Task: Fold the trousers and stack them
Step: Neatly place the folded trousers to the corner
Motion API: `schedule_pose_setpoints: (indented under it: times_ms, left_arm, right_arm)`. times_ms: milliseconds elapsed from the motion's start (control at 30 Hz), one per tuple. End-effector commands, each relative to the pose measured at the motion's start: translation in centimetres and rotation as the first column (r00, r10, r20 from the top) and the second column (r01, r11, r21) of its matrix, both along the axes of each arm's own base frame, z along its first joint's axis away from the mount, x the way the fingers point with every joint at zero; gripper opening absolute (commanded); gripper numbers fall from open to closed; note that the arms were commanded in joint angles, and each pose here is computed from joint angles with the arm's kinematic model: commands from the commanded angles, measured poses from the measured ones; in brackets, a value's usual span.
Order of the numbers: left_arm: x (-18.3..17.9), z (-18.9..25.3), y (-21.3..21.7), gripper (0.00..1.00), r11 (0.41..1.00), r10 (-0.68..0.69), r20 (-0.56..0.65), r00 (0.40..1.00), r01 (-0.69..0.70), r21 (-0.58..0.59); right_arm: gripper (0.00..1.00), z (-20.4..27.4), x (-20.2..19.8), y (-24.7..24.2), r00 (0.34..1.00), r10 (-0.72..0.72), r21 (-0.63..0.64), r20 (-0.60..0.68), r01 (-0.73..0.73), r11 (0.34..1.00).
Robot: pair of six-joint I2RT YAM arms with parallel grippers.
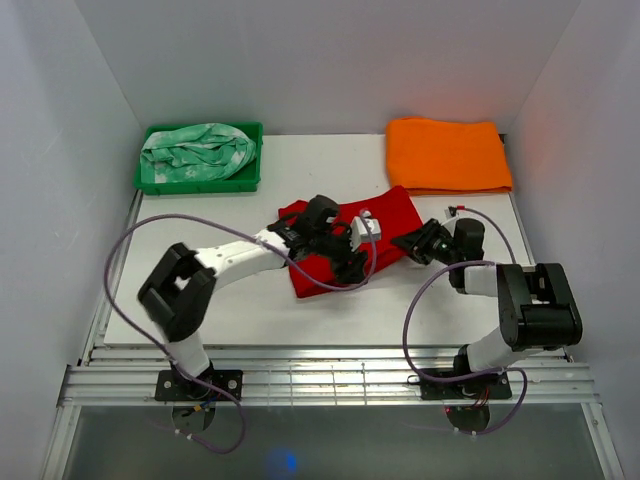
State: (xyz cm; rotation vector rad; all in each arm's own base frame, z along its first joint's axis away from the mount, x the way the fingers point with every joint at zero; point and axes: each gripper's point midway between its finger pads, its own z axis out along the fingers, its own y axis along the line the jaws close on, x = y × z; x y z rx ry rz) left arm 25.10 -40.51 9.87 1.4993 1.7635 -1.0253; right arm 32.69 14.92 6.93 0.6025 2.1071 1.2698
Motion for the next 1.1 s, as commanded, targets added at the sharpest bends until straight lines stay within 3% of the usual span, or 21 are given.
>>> schedule_pose_setpoints:
  times_ms: [0, 100, 300, 367, 733, 1067]
  left_arm:
    - [-1.7, 7.7, 3.3, 0.70, 0.993, 0.077, 0.040, 0.996, -0.073, -0.096]
    - [-0.7, 9.8, 6.2, 0.80, 0.976, 0.204, 0.089, 0.975, -0.195, -0.099]
    - [2.7, 10.6, 11.3, 0.85, 0.902, 0.432, 0.148, 0.890, -0.422, -0.092]
    - [3.4, 10.3, 12.5, 0.85, 0.882, 0.470, 0.143, 0.871, -0.462, -0.091]
    - [3.1, 10.1, 14.0, 0.85, 0.875, 0.484, 0.154, 0.861, -0.476, -0.089]
    - [2.6, 9.3, 14.2, 0.85, 0.885, 0.465, 0.148, 0.873, -0.460, -0.070]
  right_arm:
    - [0.08, 7.2, 3.4, 0.3, 0.948, 0.120, -0.149, 0.294, -0.079, 0.986]
    - [0.08, 10.4, 5.0, 1.0, 0.903, 0.167, -0.218, 0.396, -0.084, 0.972]
    - [0.08, 11.2, 10.1, 2.6, 0.863, 0.203, -0.317, 0.463, -0.053, 0.947]
    - [0.08, 13.6, 12.5, 3.1, 0.824, 0.214, -0.327, 0.524, -0.038, 0.944]
    - [0.08, 22.2, 22.1, 4.0, 0.690, 0.199, -0.333, 0.696, 0.065, 0.941]
    - [0.08, 26.2, 25.4, 2.0, 0.599, 0.216, -0.353, 0.771, 0.120, 0.928]
